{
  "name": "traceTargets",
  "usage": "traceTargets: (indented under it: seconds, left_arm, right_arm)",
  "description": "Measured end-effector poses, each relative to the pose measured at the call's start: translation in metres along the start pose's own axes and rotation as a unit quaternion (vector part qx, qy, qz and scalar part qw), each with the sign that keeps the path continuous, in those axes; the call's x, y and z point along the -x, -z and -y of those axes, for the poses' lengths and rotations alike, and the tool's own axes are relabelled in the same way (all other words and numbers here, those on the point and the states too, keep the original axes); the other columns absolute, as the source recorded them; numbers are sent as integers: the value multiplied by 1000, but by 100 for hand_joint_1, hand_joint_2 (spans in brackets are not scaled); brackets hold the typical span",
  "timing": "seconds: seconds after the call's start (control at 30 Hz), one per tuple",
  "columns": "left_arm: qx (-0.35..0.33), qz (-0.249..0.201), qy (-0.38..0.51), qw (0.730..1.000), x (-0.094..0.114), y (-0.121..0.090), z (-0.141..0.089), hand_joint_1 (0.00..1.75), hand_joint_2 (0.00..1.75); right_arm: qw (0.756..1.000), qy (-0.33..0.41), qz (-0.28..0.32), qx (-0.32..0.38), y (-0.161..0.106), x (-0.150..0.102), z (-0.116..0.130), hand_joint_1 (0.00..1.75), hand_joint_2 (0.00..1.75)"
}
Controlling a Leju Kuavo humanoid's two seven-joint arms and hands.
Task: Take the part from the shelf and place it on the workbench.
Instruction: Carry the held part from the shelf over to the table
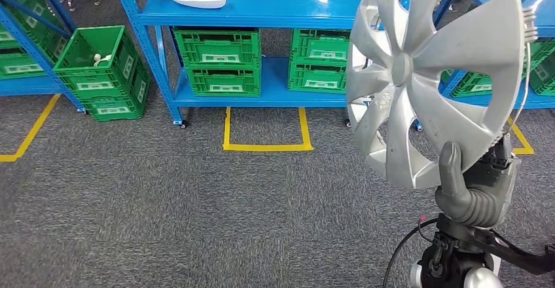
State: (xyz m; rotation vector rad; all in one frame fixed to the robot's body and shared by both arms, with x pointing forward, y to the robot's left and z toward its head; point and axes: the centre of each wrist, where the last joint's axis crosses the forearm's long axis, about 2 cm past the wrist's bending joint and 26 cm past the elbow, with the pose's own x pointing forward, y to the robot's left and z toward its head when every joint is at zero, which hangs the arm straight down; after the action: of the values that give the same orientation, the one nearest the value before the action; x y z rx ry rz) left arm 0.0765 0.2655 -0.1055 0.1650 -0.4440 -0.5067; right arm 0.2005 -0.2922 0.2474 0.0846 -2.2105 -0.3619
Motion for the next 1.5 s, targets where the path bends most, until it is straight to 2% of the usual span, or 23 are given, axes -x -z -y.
traceTargets:
  seconds: [0.23,0.57,1.13,1.5]
  left_arm:
    - [5,-3,1,1000,0,0,1,0,175]
    - [19,-15,2,1000,-1,0,1,0,175]
    - [40,-31,4,999,1,0,0,0,175]
    - [29,-30,6,999,1,1,-5,0,175]
  right_arm:
    - [1000,4,-8,-13,-2,4,-5,175,175]
    - [999,-46,1,-24,-5,11,-13,175,175]
    - [998,-36,4,-54,-13,11,-29,175,175]
    - [998,-15,8,-67,-14,10,-36,175,175]
